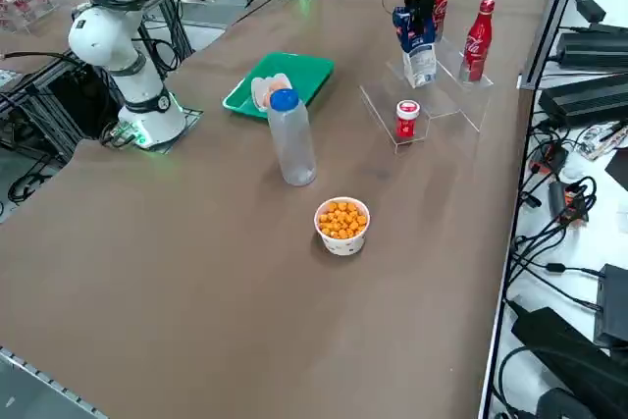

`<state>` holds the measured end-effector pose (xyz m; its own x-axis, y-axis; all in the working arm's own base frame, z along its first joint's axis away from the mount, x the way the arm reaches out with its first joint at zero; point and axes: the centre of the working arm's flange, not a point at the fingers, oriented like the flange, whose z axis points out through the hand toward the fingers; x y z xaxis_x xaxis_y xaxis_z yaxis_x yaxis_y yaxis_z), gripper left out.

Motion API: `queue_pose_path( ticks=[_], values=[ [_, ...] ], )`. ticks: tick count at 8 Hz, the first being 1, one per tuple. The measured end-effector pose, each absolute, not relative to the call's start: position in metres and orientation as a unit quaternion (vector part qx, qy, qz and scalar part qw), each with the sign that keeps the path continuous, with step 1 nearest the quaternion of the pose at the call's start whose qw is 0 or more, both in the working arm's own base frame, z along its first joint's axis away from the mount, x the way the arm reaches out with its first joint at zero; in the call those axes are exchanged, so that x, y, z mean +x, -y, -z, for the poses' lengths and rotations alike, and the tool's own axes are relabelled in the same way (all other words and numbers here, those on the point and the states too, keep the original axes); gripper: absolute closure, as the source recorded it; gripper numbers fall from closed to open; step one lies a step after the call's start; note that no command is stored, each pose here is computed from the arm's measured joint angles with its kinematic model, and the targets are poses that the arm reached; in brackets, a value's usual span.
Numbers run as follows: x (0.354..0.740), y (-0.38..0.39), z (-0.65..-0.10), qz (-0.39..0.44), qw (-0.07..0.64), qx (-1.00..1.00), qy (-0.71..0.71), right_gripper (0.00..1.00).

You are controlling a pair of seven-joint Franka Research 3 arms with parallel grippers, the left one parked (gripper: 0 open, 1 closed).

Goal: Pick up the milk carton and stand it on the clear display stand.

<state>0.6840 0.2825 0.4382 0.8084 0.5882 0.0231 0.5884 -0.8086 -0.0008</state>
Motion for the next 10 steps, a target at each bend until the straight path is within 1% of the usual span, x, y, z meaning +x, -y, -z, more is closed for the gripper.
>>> queue_pose_path(
  ticks=[5,6,7,8,9,10],
  values=[
    [0.691,-0.286,-0.431,0.032,0.006,-0.951,0.307,0.45],
    [0.693,-0.286,-0.429,0.037,0.006,-0.951,0.307,0.39],
    [0.695,-0.287,-0.426,0.043,0.007,-0.951,0.307,0.35],
    [0.697,-0.288,-0.422,0.047,0.007,-0.951,0.307,0.20],
    [0.699,-0.289,-0.418,0.049,0.007,-0.951,0.307,0.01],
    [0.699,-0.289,-0.418,0.051,0.007,-0.951,0.306,0.00]
  ],
)
